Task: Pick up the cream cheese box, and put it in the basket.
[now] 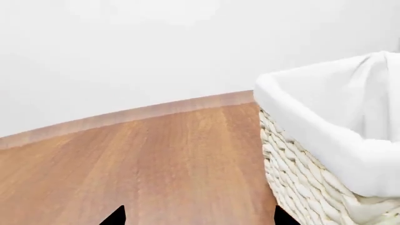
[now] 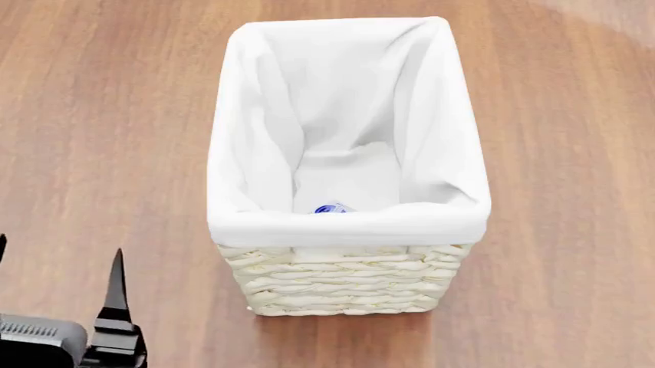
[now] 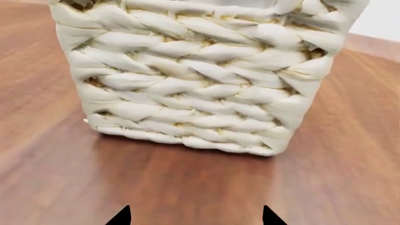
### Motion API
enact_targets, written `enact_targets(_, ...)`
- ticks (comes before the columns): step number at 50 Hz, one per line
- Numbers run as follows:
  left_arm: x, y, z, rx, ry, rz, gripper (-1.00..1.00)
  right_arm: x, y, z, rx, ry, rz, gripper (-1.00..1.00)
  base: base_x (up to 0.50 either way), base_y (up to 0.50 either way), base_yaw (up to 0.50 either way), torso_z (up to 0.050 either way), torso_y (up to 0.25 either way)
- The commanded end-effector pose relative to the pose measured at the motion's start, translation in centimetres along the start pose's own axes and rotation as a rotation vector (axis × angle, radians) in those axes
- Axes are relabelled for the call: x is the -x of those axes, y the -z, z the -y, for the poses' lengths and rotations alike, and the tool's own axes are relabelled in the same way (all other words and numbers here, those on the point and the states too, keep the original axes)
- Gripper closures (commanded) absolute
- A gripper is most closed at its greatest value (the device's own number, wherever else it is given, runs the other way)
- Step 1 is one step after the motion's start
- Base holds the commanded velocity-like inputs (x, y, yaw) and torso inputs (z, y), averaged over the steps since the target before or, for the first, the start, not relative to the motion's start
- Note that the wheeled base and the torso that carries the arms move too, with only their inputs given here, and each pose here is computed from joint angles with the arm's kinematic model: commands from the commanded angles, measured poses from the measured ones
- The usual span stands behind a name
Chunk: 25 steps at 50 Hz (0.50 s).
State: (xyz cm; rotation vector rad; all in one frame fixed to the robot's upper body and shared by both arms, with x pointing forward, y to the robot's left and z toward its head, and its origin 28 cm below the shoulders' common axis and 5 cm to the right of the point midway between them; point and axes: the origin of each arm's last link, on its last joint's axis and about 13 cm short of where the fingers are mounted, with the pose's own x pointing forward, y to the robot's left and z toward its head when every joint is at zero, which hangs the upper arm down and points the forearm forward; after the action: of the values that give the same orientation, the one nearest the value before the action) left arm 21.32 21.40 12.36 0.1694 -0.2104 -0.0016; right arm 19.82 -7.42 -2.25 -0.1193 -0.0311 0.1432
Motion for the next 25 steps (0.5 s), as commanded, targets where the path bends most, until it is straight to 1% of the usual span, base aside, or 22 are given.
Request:
enact_targets(1,3.4,-3.3,-0.1,-0.028,-0.015,0.156,-1.00,0.3,-0.3,0.0,-0.009,-0.003,0.013,-1.00,0.00,0.00,0.00,0.000,0.000)
enact_targets(7,3.6,-3.2,0.0,-0.037,-0.004,0.167,-1.00,0.5,-0.5,0.0,-0.014,-0.002,0.021,-1.00,0.00,0.00,0.00,0.000,0.000)
enact_targets(11,2.2,-1.7,0.1,-0.036,-0.003,0.104,-1.00,0.4,-0.4,0.0,-0.014,-0.003,0.020,-1.00,0.00,0.00,0.00,0.000,0.000)
enact_targets(12,1.4,-0.8,0.2,-0.036,-0.001,0.067,-1.00,0.3,-0.3,0.0,-0.012,-0.003,0.017,-1.00,0.00,0.00,0.00,0.000,0.000)
enact_targets(15,0.5,0.3,0.3,-0.025,0.012,0.020,-1.00,0.3,-0.3,0.0,-0.012,-0.003,0.018,-1.00,0.00,0.00,0.00,0.000,0.000)
enact_targets(16,0.0,1.0,0.4,-0.024,0.014,-0.011,-1.00,0.3,-0.3,0.0,-0.013,-0.002,0.017,-1.00,0.00,0.00,0.00,0.000,0.000)
enact_targets(20,-0.7,2.4,0.7,-0.020,0.029,-0.063,-1.00,0.3,-0.3,0.1,-0.013,-0.002,0.017,-1.00,0.00,0.00,0.00,0.000,0.000)
enact_targets(25,-0.6,3.5,1.1,-0.011,0.047,-0.094,-1.00,0.3,-0.3,0.0,-0.012,-0.003,0.018,-1.00,0.00,0.00,0.00,0.000,0.000)
